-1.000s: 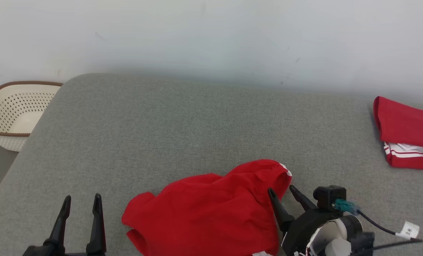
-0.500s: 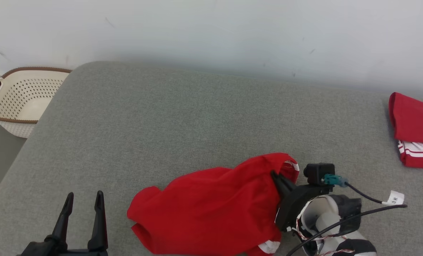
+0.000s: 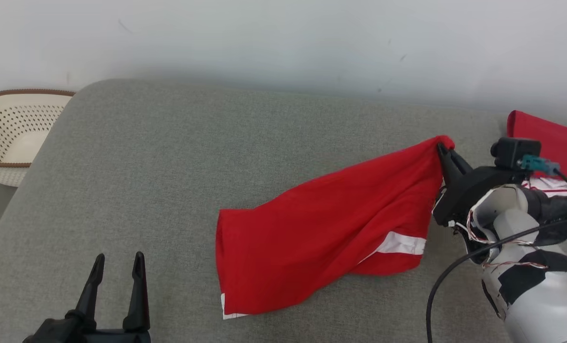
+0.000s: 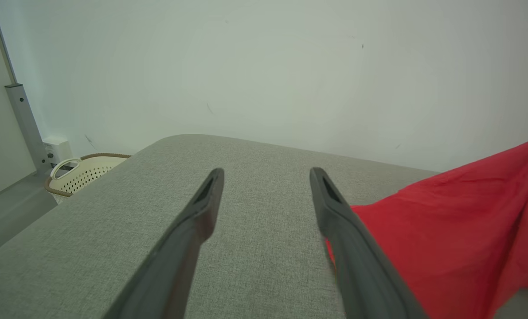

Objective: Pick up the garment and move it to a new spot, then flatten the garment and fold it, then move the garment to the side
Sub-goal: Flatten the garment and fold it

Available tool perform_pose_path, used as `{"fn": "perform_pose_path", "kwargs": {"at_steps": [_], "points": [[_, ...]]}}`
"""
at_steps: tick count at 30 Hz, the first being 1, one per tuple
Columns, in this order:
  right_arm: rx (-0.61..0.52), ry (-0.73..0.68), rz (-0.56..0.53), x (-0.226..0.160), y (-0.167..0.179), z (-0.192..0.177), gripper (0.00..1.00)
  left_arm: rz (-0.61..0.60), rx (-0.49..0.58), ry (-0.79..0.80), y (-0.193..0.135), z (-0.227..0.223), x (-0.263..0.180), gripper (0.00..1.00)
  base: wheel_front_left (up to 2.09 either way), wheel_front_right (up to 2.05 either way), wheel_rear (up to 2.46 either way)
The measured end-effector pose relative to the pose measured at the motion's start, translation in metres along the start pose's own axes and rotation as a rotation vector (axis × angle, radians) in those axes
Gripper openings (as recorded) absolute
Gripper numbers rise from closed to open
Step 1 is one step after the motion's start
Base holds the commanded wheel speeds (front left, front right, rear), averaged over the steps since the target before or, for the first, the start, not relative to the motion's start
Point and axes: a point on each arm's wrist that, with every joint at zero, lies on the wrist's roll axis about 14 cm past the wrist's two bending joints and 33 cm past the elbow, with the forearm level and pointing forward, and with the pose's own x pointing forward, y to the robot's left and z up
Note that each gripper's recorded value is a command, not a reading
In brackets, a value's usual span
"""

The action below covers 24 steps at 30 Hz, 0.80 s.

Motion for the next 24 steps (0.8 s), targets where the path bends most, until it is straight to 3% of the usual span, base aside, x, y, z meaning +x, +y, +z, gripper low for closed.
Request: {"fn": "perform_pose_path", "kwargs": {"at_steps": [6, 10, 11, 12, 24], "points": [[-0.043, 0.050, 0.013, 0.024, 0.004, 0.004, 0.00, 0.011, 0.002, 0.010, 0.004, -0.004, 0.003, 1.00, 0.00, 0.00, 0.00], [-0.053, 0.129, 0.011, 0.033, 0.006, -0.017, 0.00, 0.026, 0.003, 0.025, 0.009, -0.008, 0.001, 1.00, 0.00, 0.00, 0.00], [-0.050, 0.165, 0.011, 0.033, 0.008, -0.026, 0.42, 0.030, 0.004, 0.029, 0.010, -0.009, 0.000, 1.00, 0.00, 0.00, 0.00], [-0.050, 0.198, 0.023, 0.031, 0.015, -0.036, 1.00, 0.034, 0.003, 0.031, 0.011, -0.009, -0.001, 1.00, 0.00, 0.00, 0.00], [-0.029, 0.216, 0.001, -0.007, 0.004, -0.053, 1.00, -0.005, -0.027, 0.036, -0.006, -0.011, -0.003, 1.00, 0.00, 0.00, 0.00]]}}
